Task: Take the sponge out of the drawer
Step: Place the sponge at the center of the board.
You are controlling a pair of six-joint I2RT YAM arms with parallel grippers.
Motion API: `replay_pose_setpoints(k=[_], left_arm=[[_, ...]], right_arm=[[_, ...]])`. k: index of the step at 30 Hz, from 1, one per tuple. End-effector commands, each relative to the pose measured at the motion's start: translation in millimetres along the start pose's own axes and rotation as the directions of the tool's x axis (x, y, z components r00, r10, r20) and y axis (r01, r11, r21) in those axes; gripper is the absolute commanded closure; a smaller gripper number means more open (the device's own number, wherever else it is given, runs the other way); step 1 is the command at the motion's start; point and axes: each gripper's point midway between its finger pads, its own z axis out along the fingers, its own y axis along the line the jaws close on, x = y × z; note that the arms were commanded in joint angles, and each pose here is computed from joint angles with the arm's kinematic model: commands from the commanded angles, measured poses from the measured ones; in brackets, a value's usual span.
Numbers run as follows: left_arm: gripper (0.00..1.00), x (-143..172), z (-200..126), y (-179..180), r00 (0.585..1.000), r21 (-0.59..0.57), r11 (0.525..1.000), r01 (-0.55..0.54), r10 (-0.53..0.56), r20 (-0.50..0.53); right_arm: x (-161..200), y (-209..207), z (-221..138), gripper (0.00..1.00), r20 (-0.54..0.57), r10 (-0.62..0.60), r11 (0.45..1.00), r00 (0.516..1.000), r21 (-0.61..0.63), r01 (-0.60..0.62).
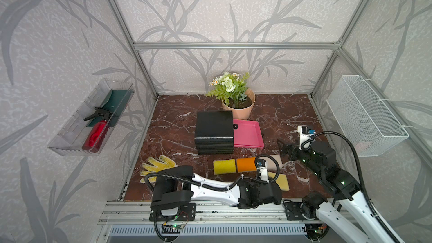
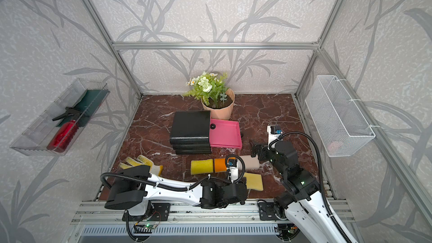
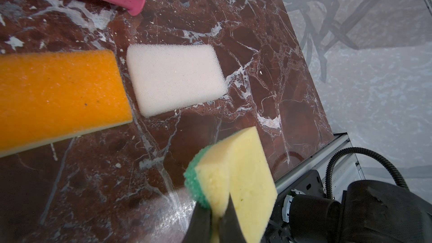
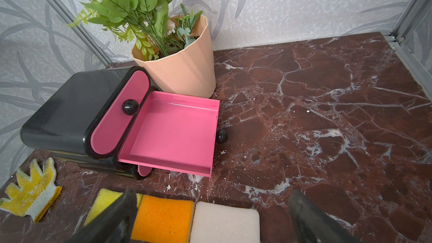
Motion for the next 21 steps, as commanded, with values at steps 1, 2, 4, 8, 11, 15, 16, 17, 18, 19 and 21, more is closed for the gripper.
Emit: replay_pose_setpoints(k=[1, 2, 4, 8, 11, 15, 16, 17, 18, 19, 21], left_arm=[[1.00, 0, 6, 8, 0.998, -0.043, 0.998, 0.055, -0.055, 0.007], [1.00, 2, 7, 10, 0.998, -0.048, 0.997, 0.061, -0.061, 0.002], [1.00, 5, 10, 15, 0.997, -0.068, 0.995, 0.072, -0.073, -0.011], [1.00, 13, 21, 25, 0.992, -0.101, 0.989, 0.106, -0.112, -0.057], [1.00, 17, 25, 30, 0.989, -0.117, 0.986, 0.120, -0.129, -0.076], [1.00, 21, 31, 33, 0.985, -0.133, 0.983, 0.129, -0.143, -0.102], [1.00, 22, 32, 33, 0.983, -0.135, 0.982, 0.129, -0.144, -0.110], [0.98, 24, 34, 34, 0.982, -0.135, 0.982, 0.133, -0.150, -0.118], [0.97, 25, 35, 35, 0.981, -0.140, 0.981, 0.135, -0.153, -0.123], [0.94, 26, 35, 35, 0.980, -0.141, 0.981, 0.137, -0.155, -0.127], [0.88, 26, 37, 34, 0.979, -0.145, 0.980, 0.134, -0.154, -0.135]], right_arm=[[4, -2, -1, 0.01, -0.003, 0.012, 1.000, 1.000, 0.001, -0.012], [4, -2, -2, 0.01, -0.002, 0.014, 1.000, 1.000, 0.001, -0.014], [4, -2, -1, 0.01, -0.002, 0.015, 1.000, 1.000, 0.001, -0.015], [4, -3, -2, 0.01, -0.002, 0.017, 1.000, 1.000, 0.006, -0.017], [4, -4, -3, 0.01, 0.003, 0.018, 1.000, 1.000, 0.009, -0.018], [4, -5, -2, 0.01, 0.005, 0.018, 1.000, 1.000, 0.017, -0.018], [5, -6, -2, 0.01, 0.001, 0.019, 1.000, 1.000, 0.018, -0.019], [5, -5, -2, 0.01, 0.001, 0.018, 1.000, 1.000, 0.016, -0.018], [5, -6, -2, 0.01, 0.001, 0.019, 1.000, 1.000, 0.019, -0.019], [4, -6, -2, 0.01, 0.004, 0.018, 1.000, 1.000, 0.019, -0.018], [5, -7, -1, 0.01, 0.003, 0.018, 1.000, 1.000, 0.024, -0.018]])
